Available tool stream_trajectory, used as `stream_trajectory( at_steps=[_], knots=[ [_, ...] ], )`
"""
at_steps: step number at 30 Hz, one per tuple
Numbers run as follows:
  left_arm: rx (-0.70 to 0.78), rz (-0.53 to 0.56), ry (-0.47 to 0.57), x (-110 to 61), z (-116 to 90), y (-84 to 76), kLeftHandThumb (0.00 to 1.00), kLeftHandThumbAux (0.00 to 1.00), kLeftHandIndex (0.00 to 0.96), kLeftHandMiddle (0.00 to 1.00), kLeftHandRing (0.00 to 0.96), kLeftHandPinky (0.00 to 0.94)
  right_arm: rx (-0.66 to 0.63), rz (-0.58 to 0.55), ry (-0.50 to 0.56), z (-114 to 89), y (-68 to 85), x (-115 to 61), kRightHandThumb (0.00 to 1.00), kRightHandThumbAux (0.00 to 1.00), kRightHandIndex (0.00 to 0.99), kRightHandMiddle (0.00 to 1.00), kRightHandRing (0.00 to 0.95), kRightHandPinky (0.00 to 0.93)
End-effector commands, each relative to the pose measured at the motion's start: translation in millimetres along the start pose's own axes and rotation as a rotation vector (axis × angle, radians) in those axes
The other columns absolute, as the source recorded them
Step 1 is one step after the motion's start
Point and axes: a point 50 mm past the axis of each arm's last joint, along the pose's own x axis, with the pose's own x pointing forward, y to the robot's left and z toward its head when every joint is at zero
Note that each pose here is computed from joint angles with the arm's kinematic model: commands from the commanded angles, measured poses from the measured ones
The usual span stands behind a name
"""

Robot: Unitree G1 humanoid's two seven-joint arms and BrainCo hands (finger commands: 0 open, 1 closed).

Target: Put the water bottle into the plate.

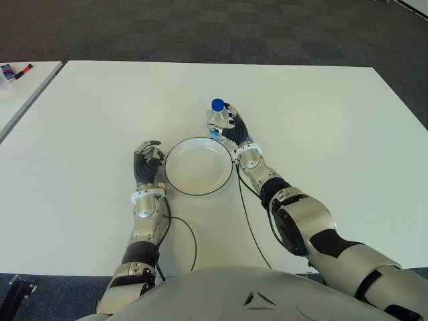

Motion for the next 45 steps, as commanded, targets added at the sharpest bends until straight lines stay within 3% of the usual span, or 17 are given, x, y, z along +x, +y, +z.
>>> stream_trajectory(
  at_steps=[1, 23, 45],
  knots=[
    [0.011, 0.002, 0.07, -8.2, -13.4, 3.4, 0.692, 0.715, 0.436, 0.705, 0.688, 0.687, -0.011, 0.031, 0.021, 4.6, 3.6, 4.4, 0.24, 0.633, 0.041, 0.067, 0.089, 0.143],
    [0.015, 0.001, 0.085, -10.6, -13.6, 2.6, 0.691, 0.716, 0.436, 0.705, 0.682, 0.657, -0.091, 0.105, 0.046, -3.9, 6.7, 0.9, 0.292, 0.631, 0.04, 0.076, 0.093, 0.138],
    [-0.003, 0.033, 0.046, -12.0, -10.9, 0.8, 0.692, 0.715, 0.436, 0.704, 0.686, 0.676, -0.107, 0.134, 0.048, -10.0, 7.2, -3.1, 0.262, 0.607, 0.036, 0.076, 0.095, 0.135]
  ],
)
